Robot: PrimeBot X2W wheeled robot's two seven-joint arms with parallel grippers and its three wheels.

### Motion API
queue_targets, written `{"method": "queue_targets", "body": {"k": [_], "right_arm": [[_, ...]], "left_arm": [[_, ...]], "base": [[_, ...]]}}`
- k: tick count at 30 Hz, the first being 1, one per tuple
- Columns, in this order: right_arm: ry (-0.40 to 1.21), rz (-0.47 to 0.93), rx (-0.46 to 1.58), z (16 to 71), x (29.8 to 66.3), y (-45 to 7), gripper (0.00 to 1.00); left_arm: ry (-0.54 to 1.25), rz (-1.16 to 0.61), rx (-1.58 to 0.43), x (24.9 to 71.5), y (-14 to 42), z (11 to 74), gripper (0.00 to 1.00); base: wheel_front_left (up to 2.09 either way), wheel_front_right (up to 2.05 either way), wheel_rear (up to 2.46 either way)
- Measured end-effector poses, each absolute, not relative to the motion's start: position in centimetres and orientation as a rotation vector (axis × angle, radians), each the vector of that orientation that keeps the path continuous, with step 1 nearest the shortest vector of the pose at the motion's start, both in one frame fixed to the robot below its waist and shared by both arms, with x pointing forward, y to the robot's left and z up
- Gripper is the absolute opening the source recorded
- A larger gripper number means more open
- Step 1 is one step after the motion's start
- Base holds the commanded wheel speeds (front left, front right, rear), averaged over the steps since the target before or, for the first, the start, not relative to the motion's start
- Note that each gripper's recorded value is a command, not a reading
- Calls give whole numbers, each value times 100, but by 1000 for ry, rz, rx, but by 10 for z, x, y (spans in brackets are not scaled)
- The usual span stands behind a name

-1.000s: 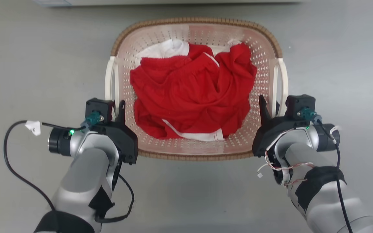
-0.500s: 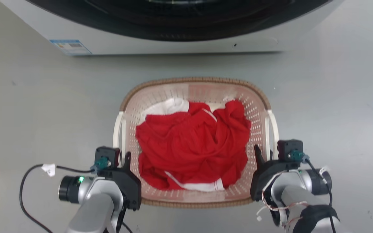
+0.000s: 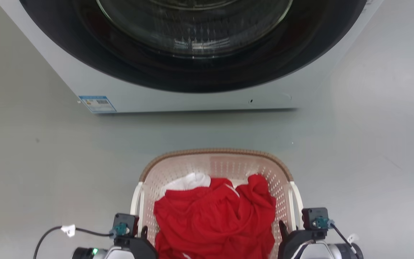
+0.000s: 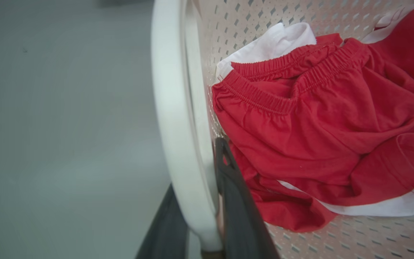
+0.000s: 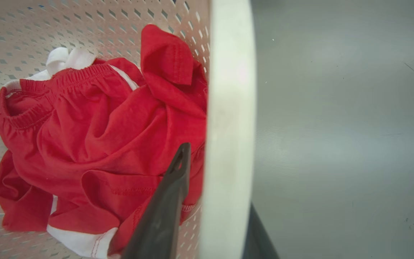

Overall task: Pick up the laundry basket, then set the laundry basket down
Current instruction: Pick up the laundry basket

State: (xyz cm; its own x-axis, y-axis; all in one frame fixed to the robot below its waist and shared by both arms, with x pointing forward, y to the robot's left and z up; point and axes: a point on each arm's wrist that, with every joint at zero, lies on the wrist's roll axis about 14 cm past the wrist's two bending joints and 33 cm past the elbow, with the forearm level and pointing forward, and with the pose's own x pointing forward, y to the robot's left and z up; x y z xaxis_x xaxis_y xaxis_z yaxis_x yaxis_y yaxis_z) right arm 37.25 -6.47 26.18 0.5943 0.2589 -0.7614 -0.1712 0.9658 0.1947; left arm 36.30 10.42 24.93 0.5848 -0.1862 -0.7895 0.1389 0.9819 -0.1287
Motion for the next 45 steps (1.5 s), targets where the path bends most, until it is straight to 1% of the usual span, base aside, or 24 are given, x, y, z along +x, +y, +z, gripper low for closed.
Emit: {"method": "queue_targets", "body": {"k": [20,34,45], "right_arm": [[1009,240,115,282,300,-68,0],[1031,224,112,287,281,-75,0],[1079,227,117,278,273,-75,0]], "left_arm": [[994,-200,-52,293,102,268,0],[1004,-227,-45,279,93,275,0],[1044,-243,-39,274,90,270,0]], "base": [[0,0,0],[0,0,0],[0,0,0]]}}
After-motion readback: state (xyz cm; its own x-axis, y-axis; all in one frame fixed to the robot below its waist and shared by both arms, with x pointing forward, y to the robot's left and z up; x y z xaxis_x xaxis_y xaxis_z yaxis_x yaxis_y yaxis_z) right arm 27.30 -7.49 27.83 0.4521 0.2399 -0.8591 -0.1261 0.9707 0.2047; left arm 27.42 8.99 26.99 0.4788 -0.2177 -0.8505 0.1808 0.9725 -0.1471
